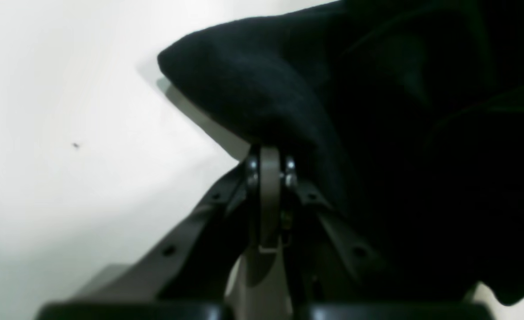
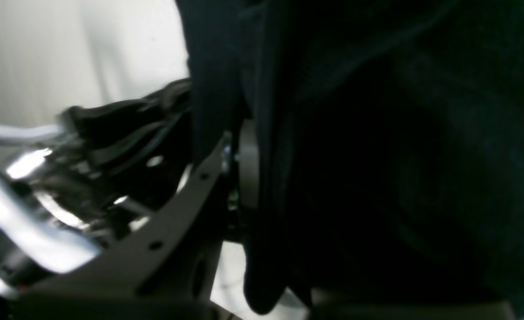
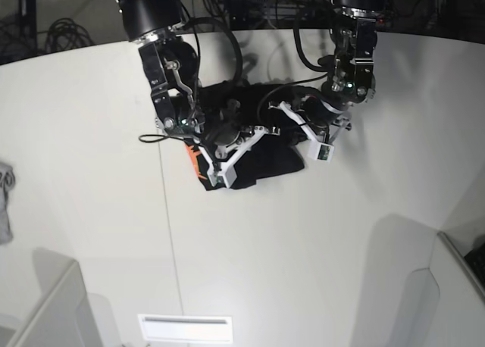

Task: Fold the T-shirt properly
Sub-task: 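Fold the strip's end held by the right gripper over toward the left gripper, then release the left gripper and press the folded bundle with the right gripper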

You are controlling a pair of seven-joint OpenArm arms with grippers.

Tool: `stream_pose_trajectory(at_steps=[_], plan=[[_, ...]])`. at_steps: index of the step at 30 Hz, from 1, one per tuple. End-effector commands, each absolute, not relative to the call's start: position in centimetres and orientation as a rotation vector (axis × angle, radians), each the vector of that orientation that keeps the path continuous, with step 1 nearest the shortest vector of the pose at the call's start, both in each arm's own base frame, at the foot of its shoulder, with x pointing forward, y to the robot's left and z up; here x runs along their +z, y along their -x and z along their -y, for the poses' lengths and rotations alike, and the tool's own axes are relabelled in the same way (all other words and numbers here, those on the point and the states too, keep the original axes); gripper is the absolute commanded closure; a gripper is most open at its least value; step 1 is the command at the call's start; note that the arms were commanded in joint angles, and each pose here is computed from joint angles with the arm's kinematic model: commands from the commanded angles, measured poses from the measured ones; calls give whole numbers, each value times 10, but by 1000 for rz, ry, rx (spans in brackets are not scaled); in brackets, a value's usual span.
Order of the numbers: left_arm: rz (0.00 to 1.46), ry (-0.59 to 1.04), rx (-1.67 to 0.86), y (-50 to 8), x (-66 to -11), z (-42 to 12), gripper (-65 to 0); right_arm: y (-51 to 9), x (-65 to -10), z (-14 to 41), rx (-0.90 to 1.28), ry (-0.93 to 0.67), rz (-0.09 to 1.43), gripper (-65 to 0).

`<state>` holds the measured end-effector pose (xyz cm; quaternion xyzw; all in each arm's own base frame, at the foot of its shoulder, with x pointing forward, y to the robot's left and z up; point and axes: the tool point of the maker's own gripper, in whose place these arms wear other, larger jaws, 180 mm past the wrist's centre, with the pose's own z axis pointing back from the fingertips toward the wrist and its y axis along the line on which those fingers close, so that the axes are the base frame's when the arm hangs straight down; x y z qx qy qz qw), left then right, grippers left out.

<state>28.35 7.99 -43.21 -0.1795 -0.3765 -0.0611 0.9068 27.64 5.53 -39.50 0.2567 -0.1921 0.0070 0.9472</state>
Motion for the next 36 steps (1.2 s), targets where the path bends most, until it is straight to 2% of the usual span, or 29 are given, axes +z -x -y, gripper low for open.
stream_pose_trajectory(at_steps=[1,9,15,17,18,25,28,36], plan=[[774,365,-138,-284,-430,-81,0,-286,-384,-61,17,-547,423,0],[807,291,-137,-272,-411,-116,0,-285,-385,-61,12,-544,414,-9],[806,154,-50,-253,-392,-180,0,-285,-383,-62,13,-549,419,-321],[782,119,-68,-244,-391,-197,0,-286,-382,-63,11,-553,424,-396],[766,110,-77,-239,-392,-203,0,-287,-380,-63,11,-556,432,-411],[713,31,-43,-210,-394,-252,0,-294,-366,-63,21,-565,473,-411],[715,-1,-21,-204,-390,-270,0,-287,-364,-80,89,-574,470,-411],[724,-44,15,-197,-384,-292,0,-278,-359,-104,176,-588,484,-410]])
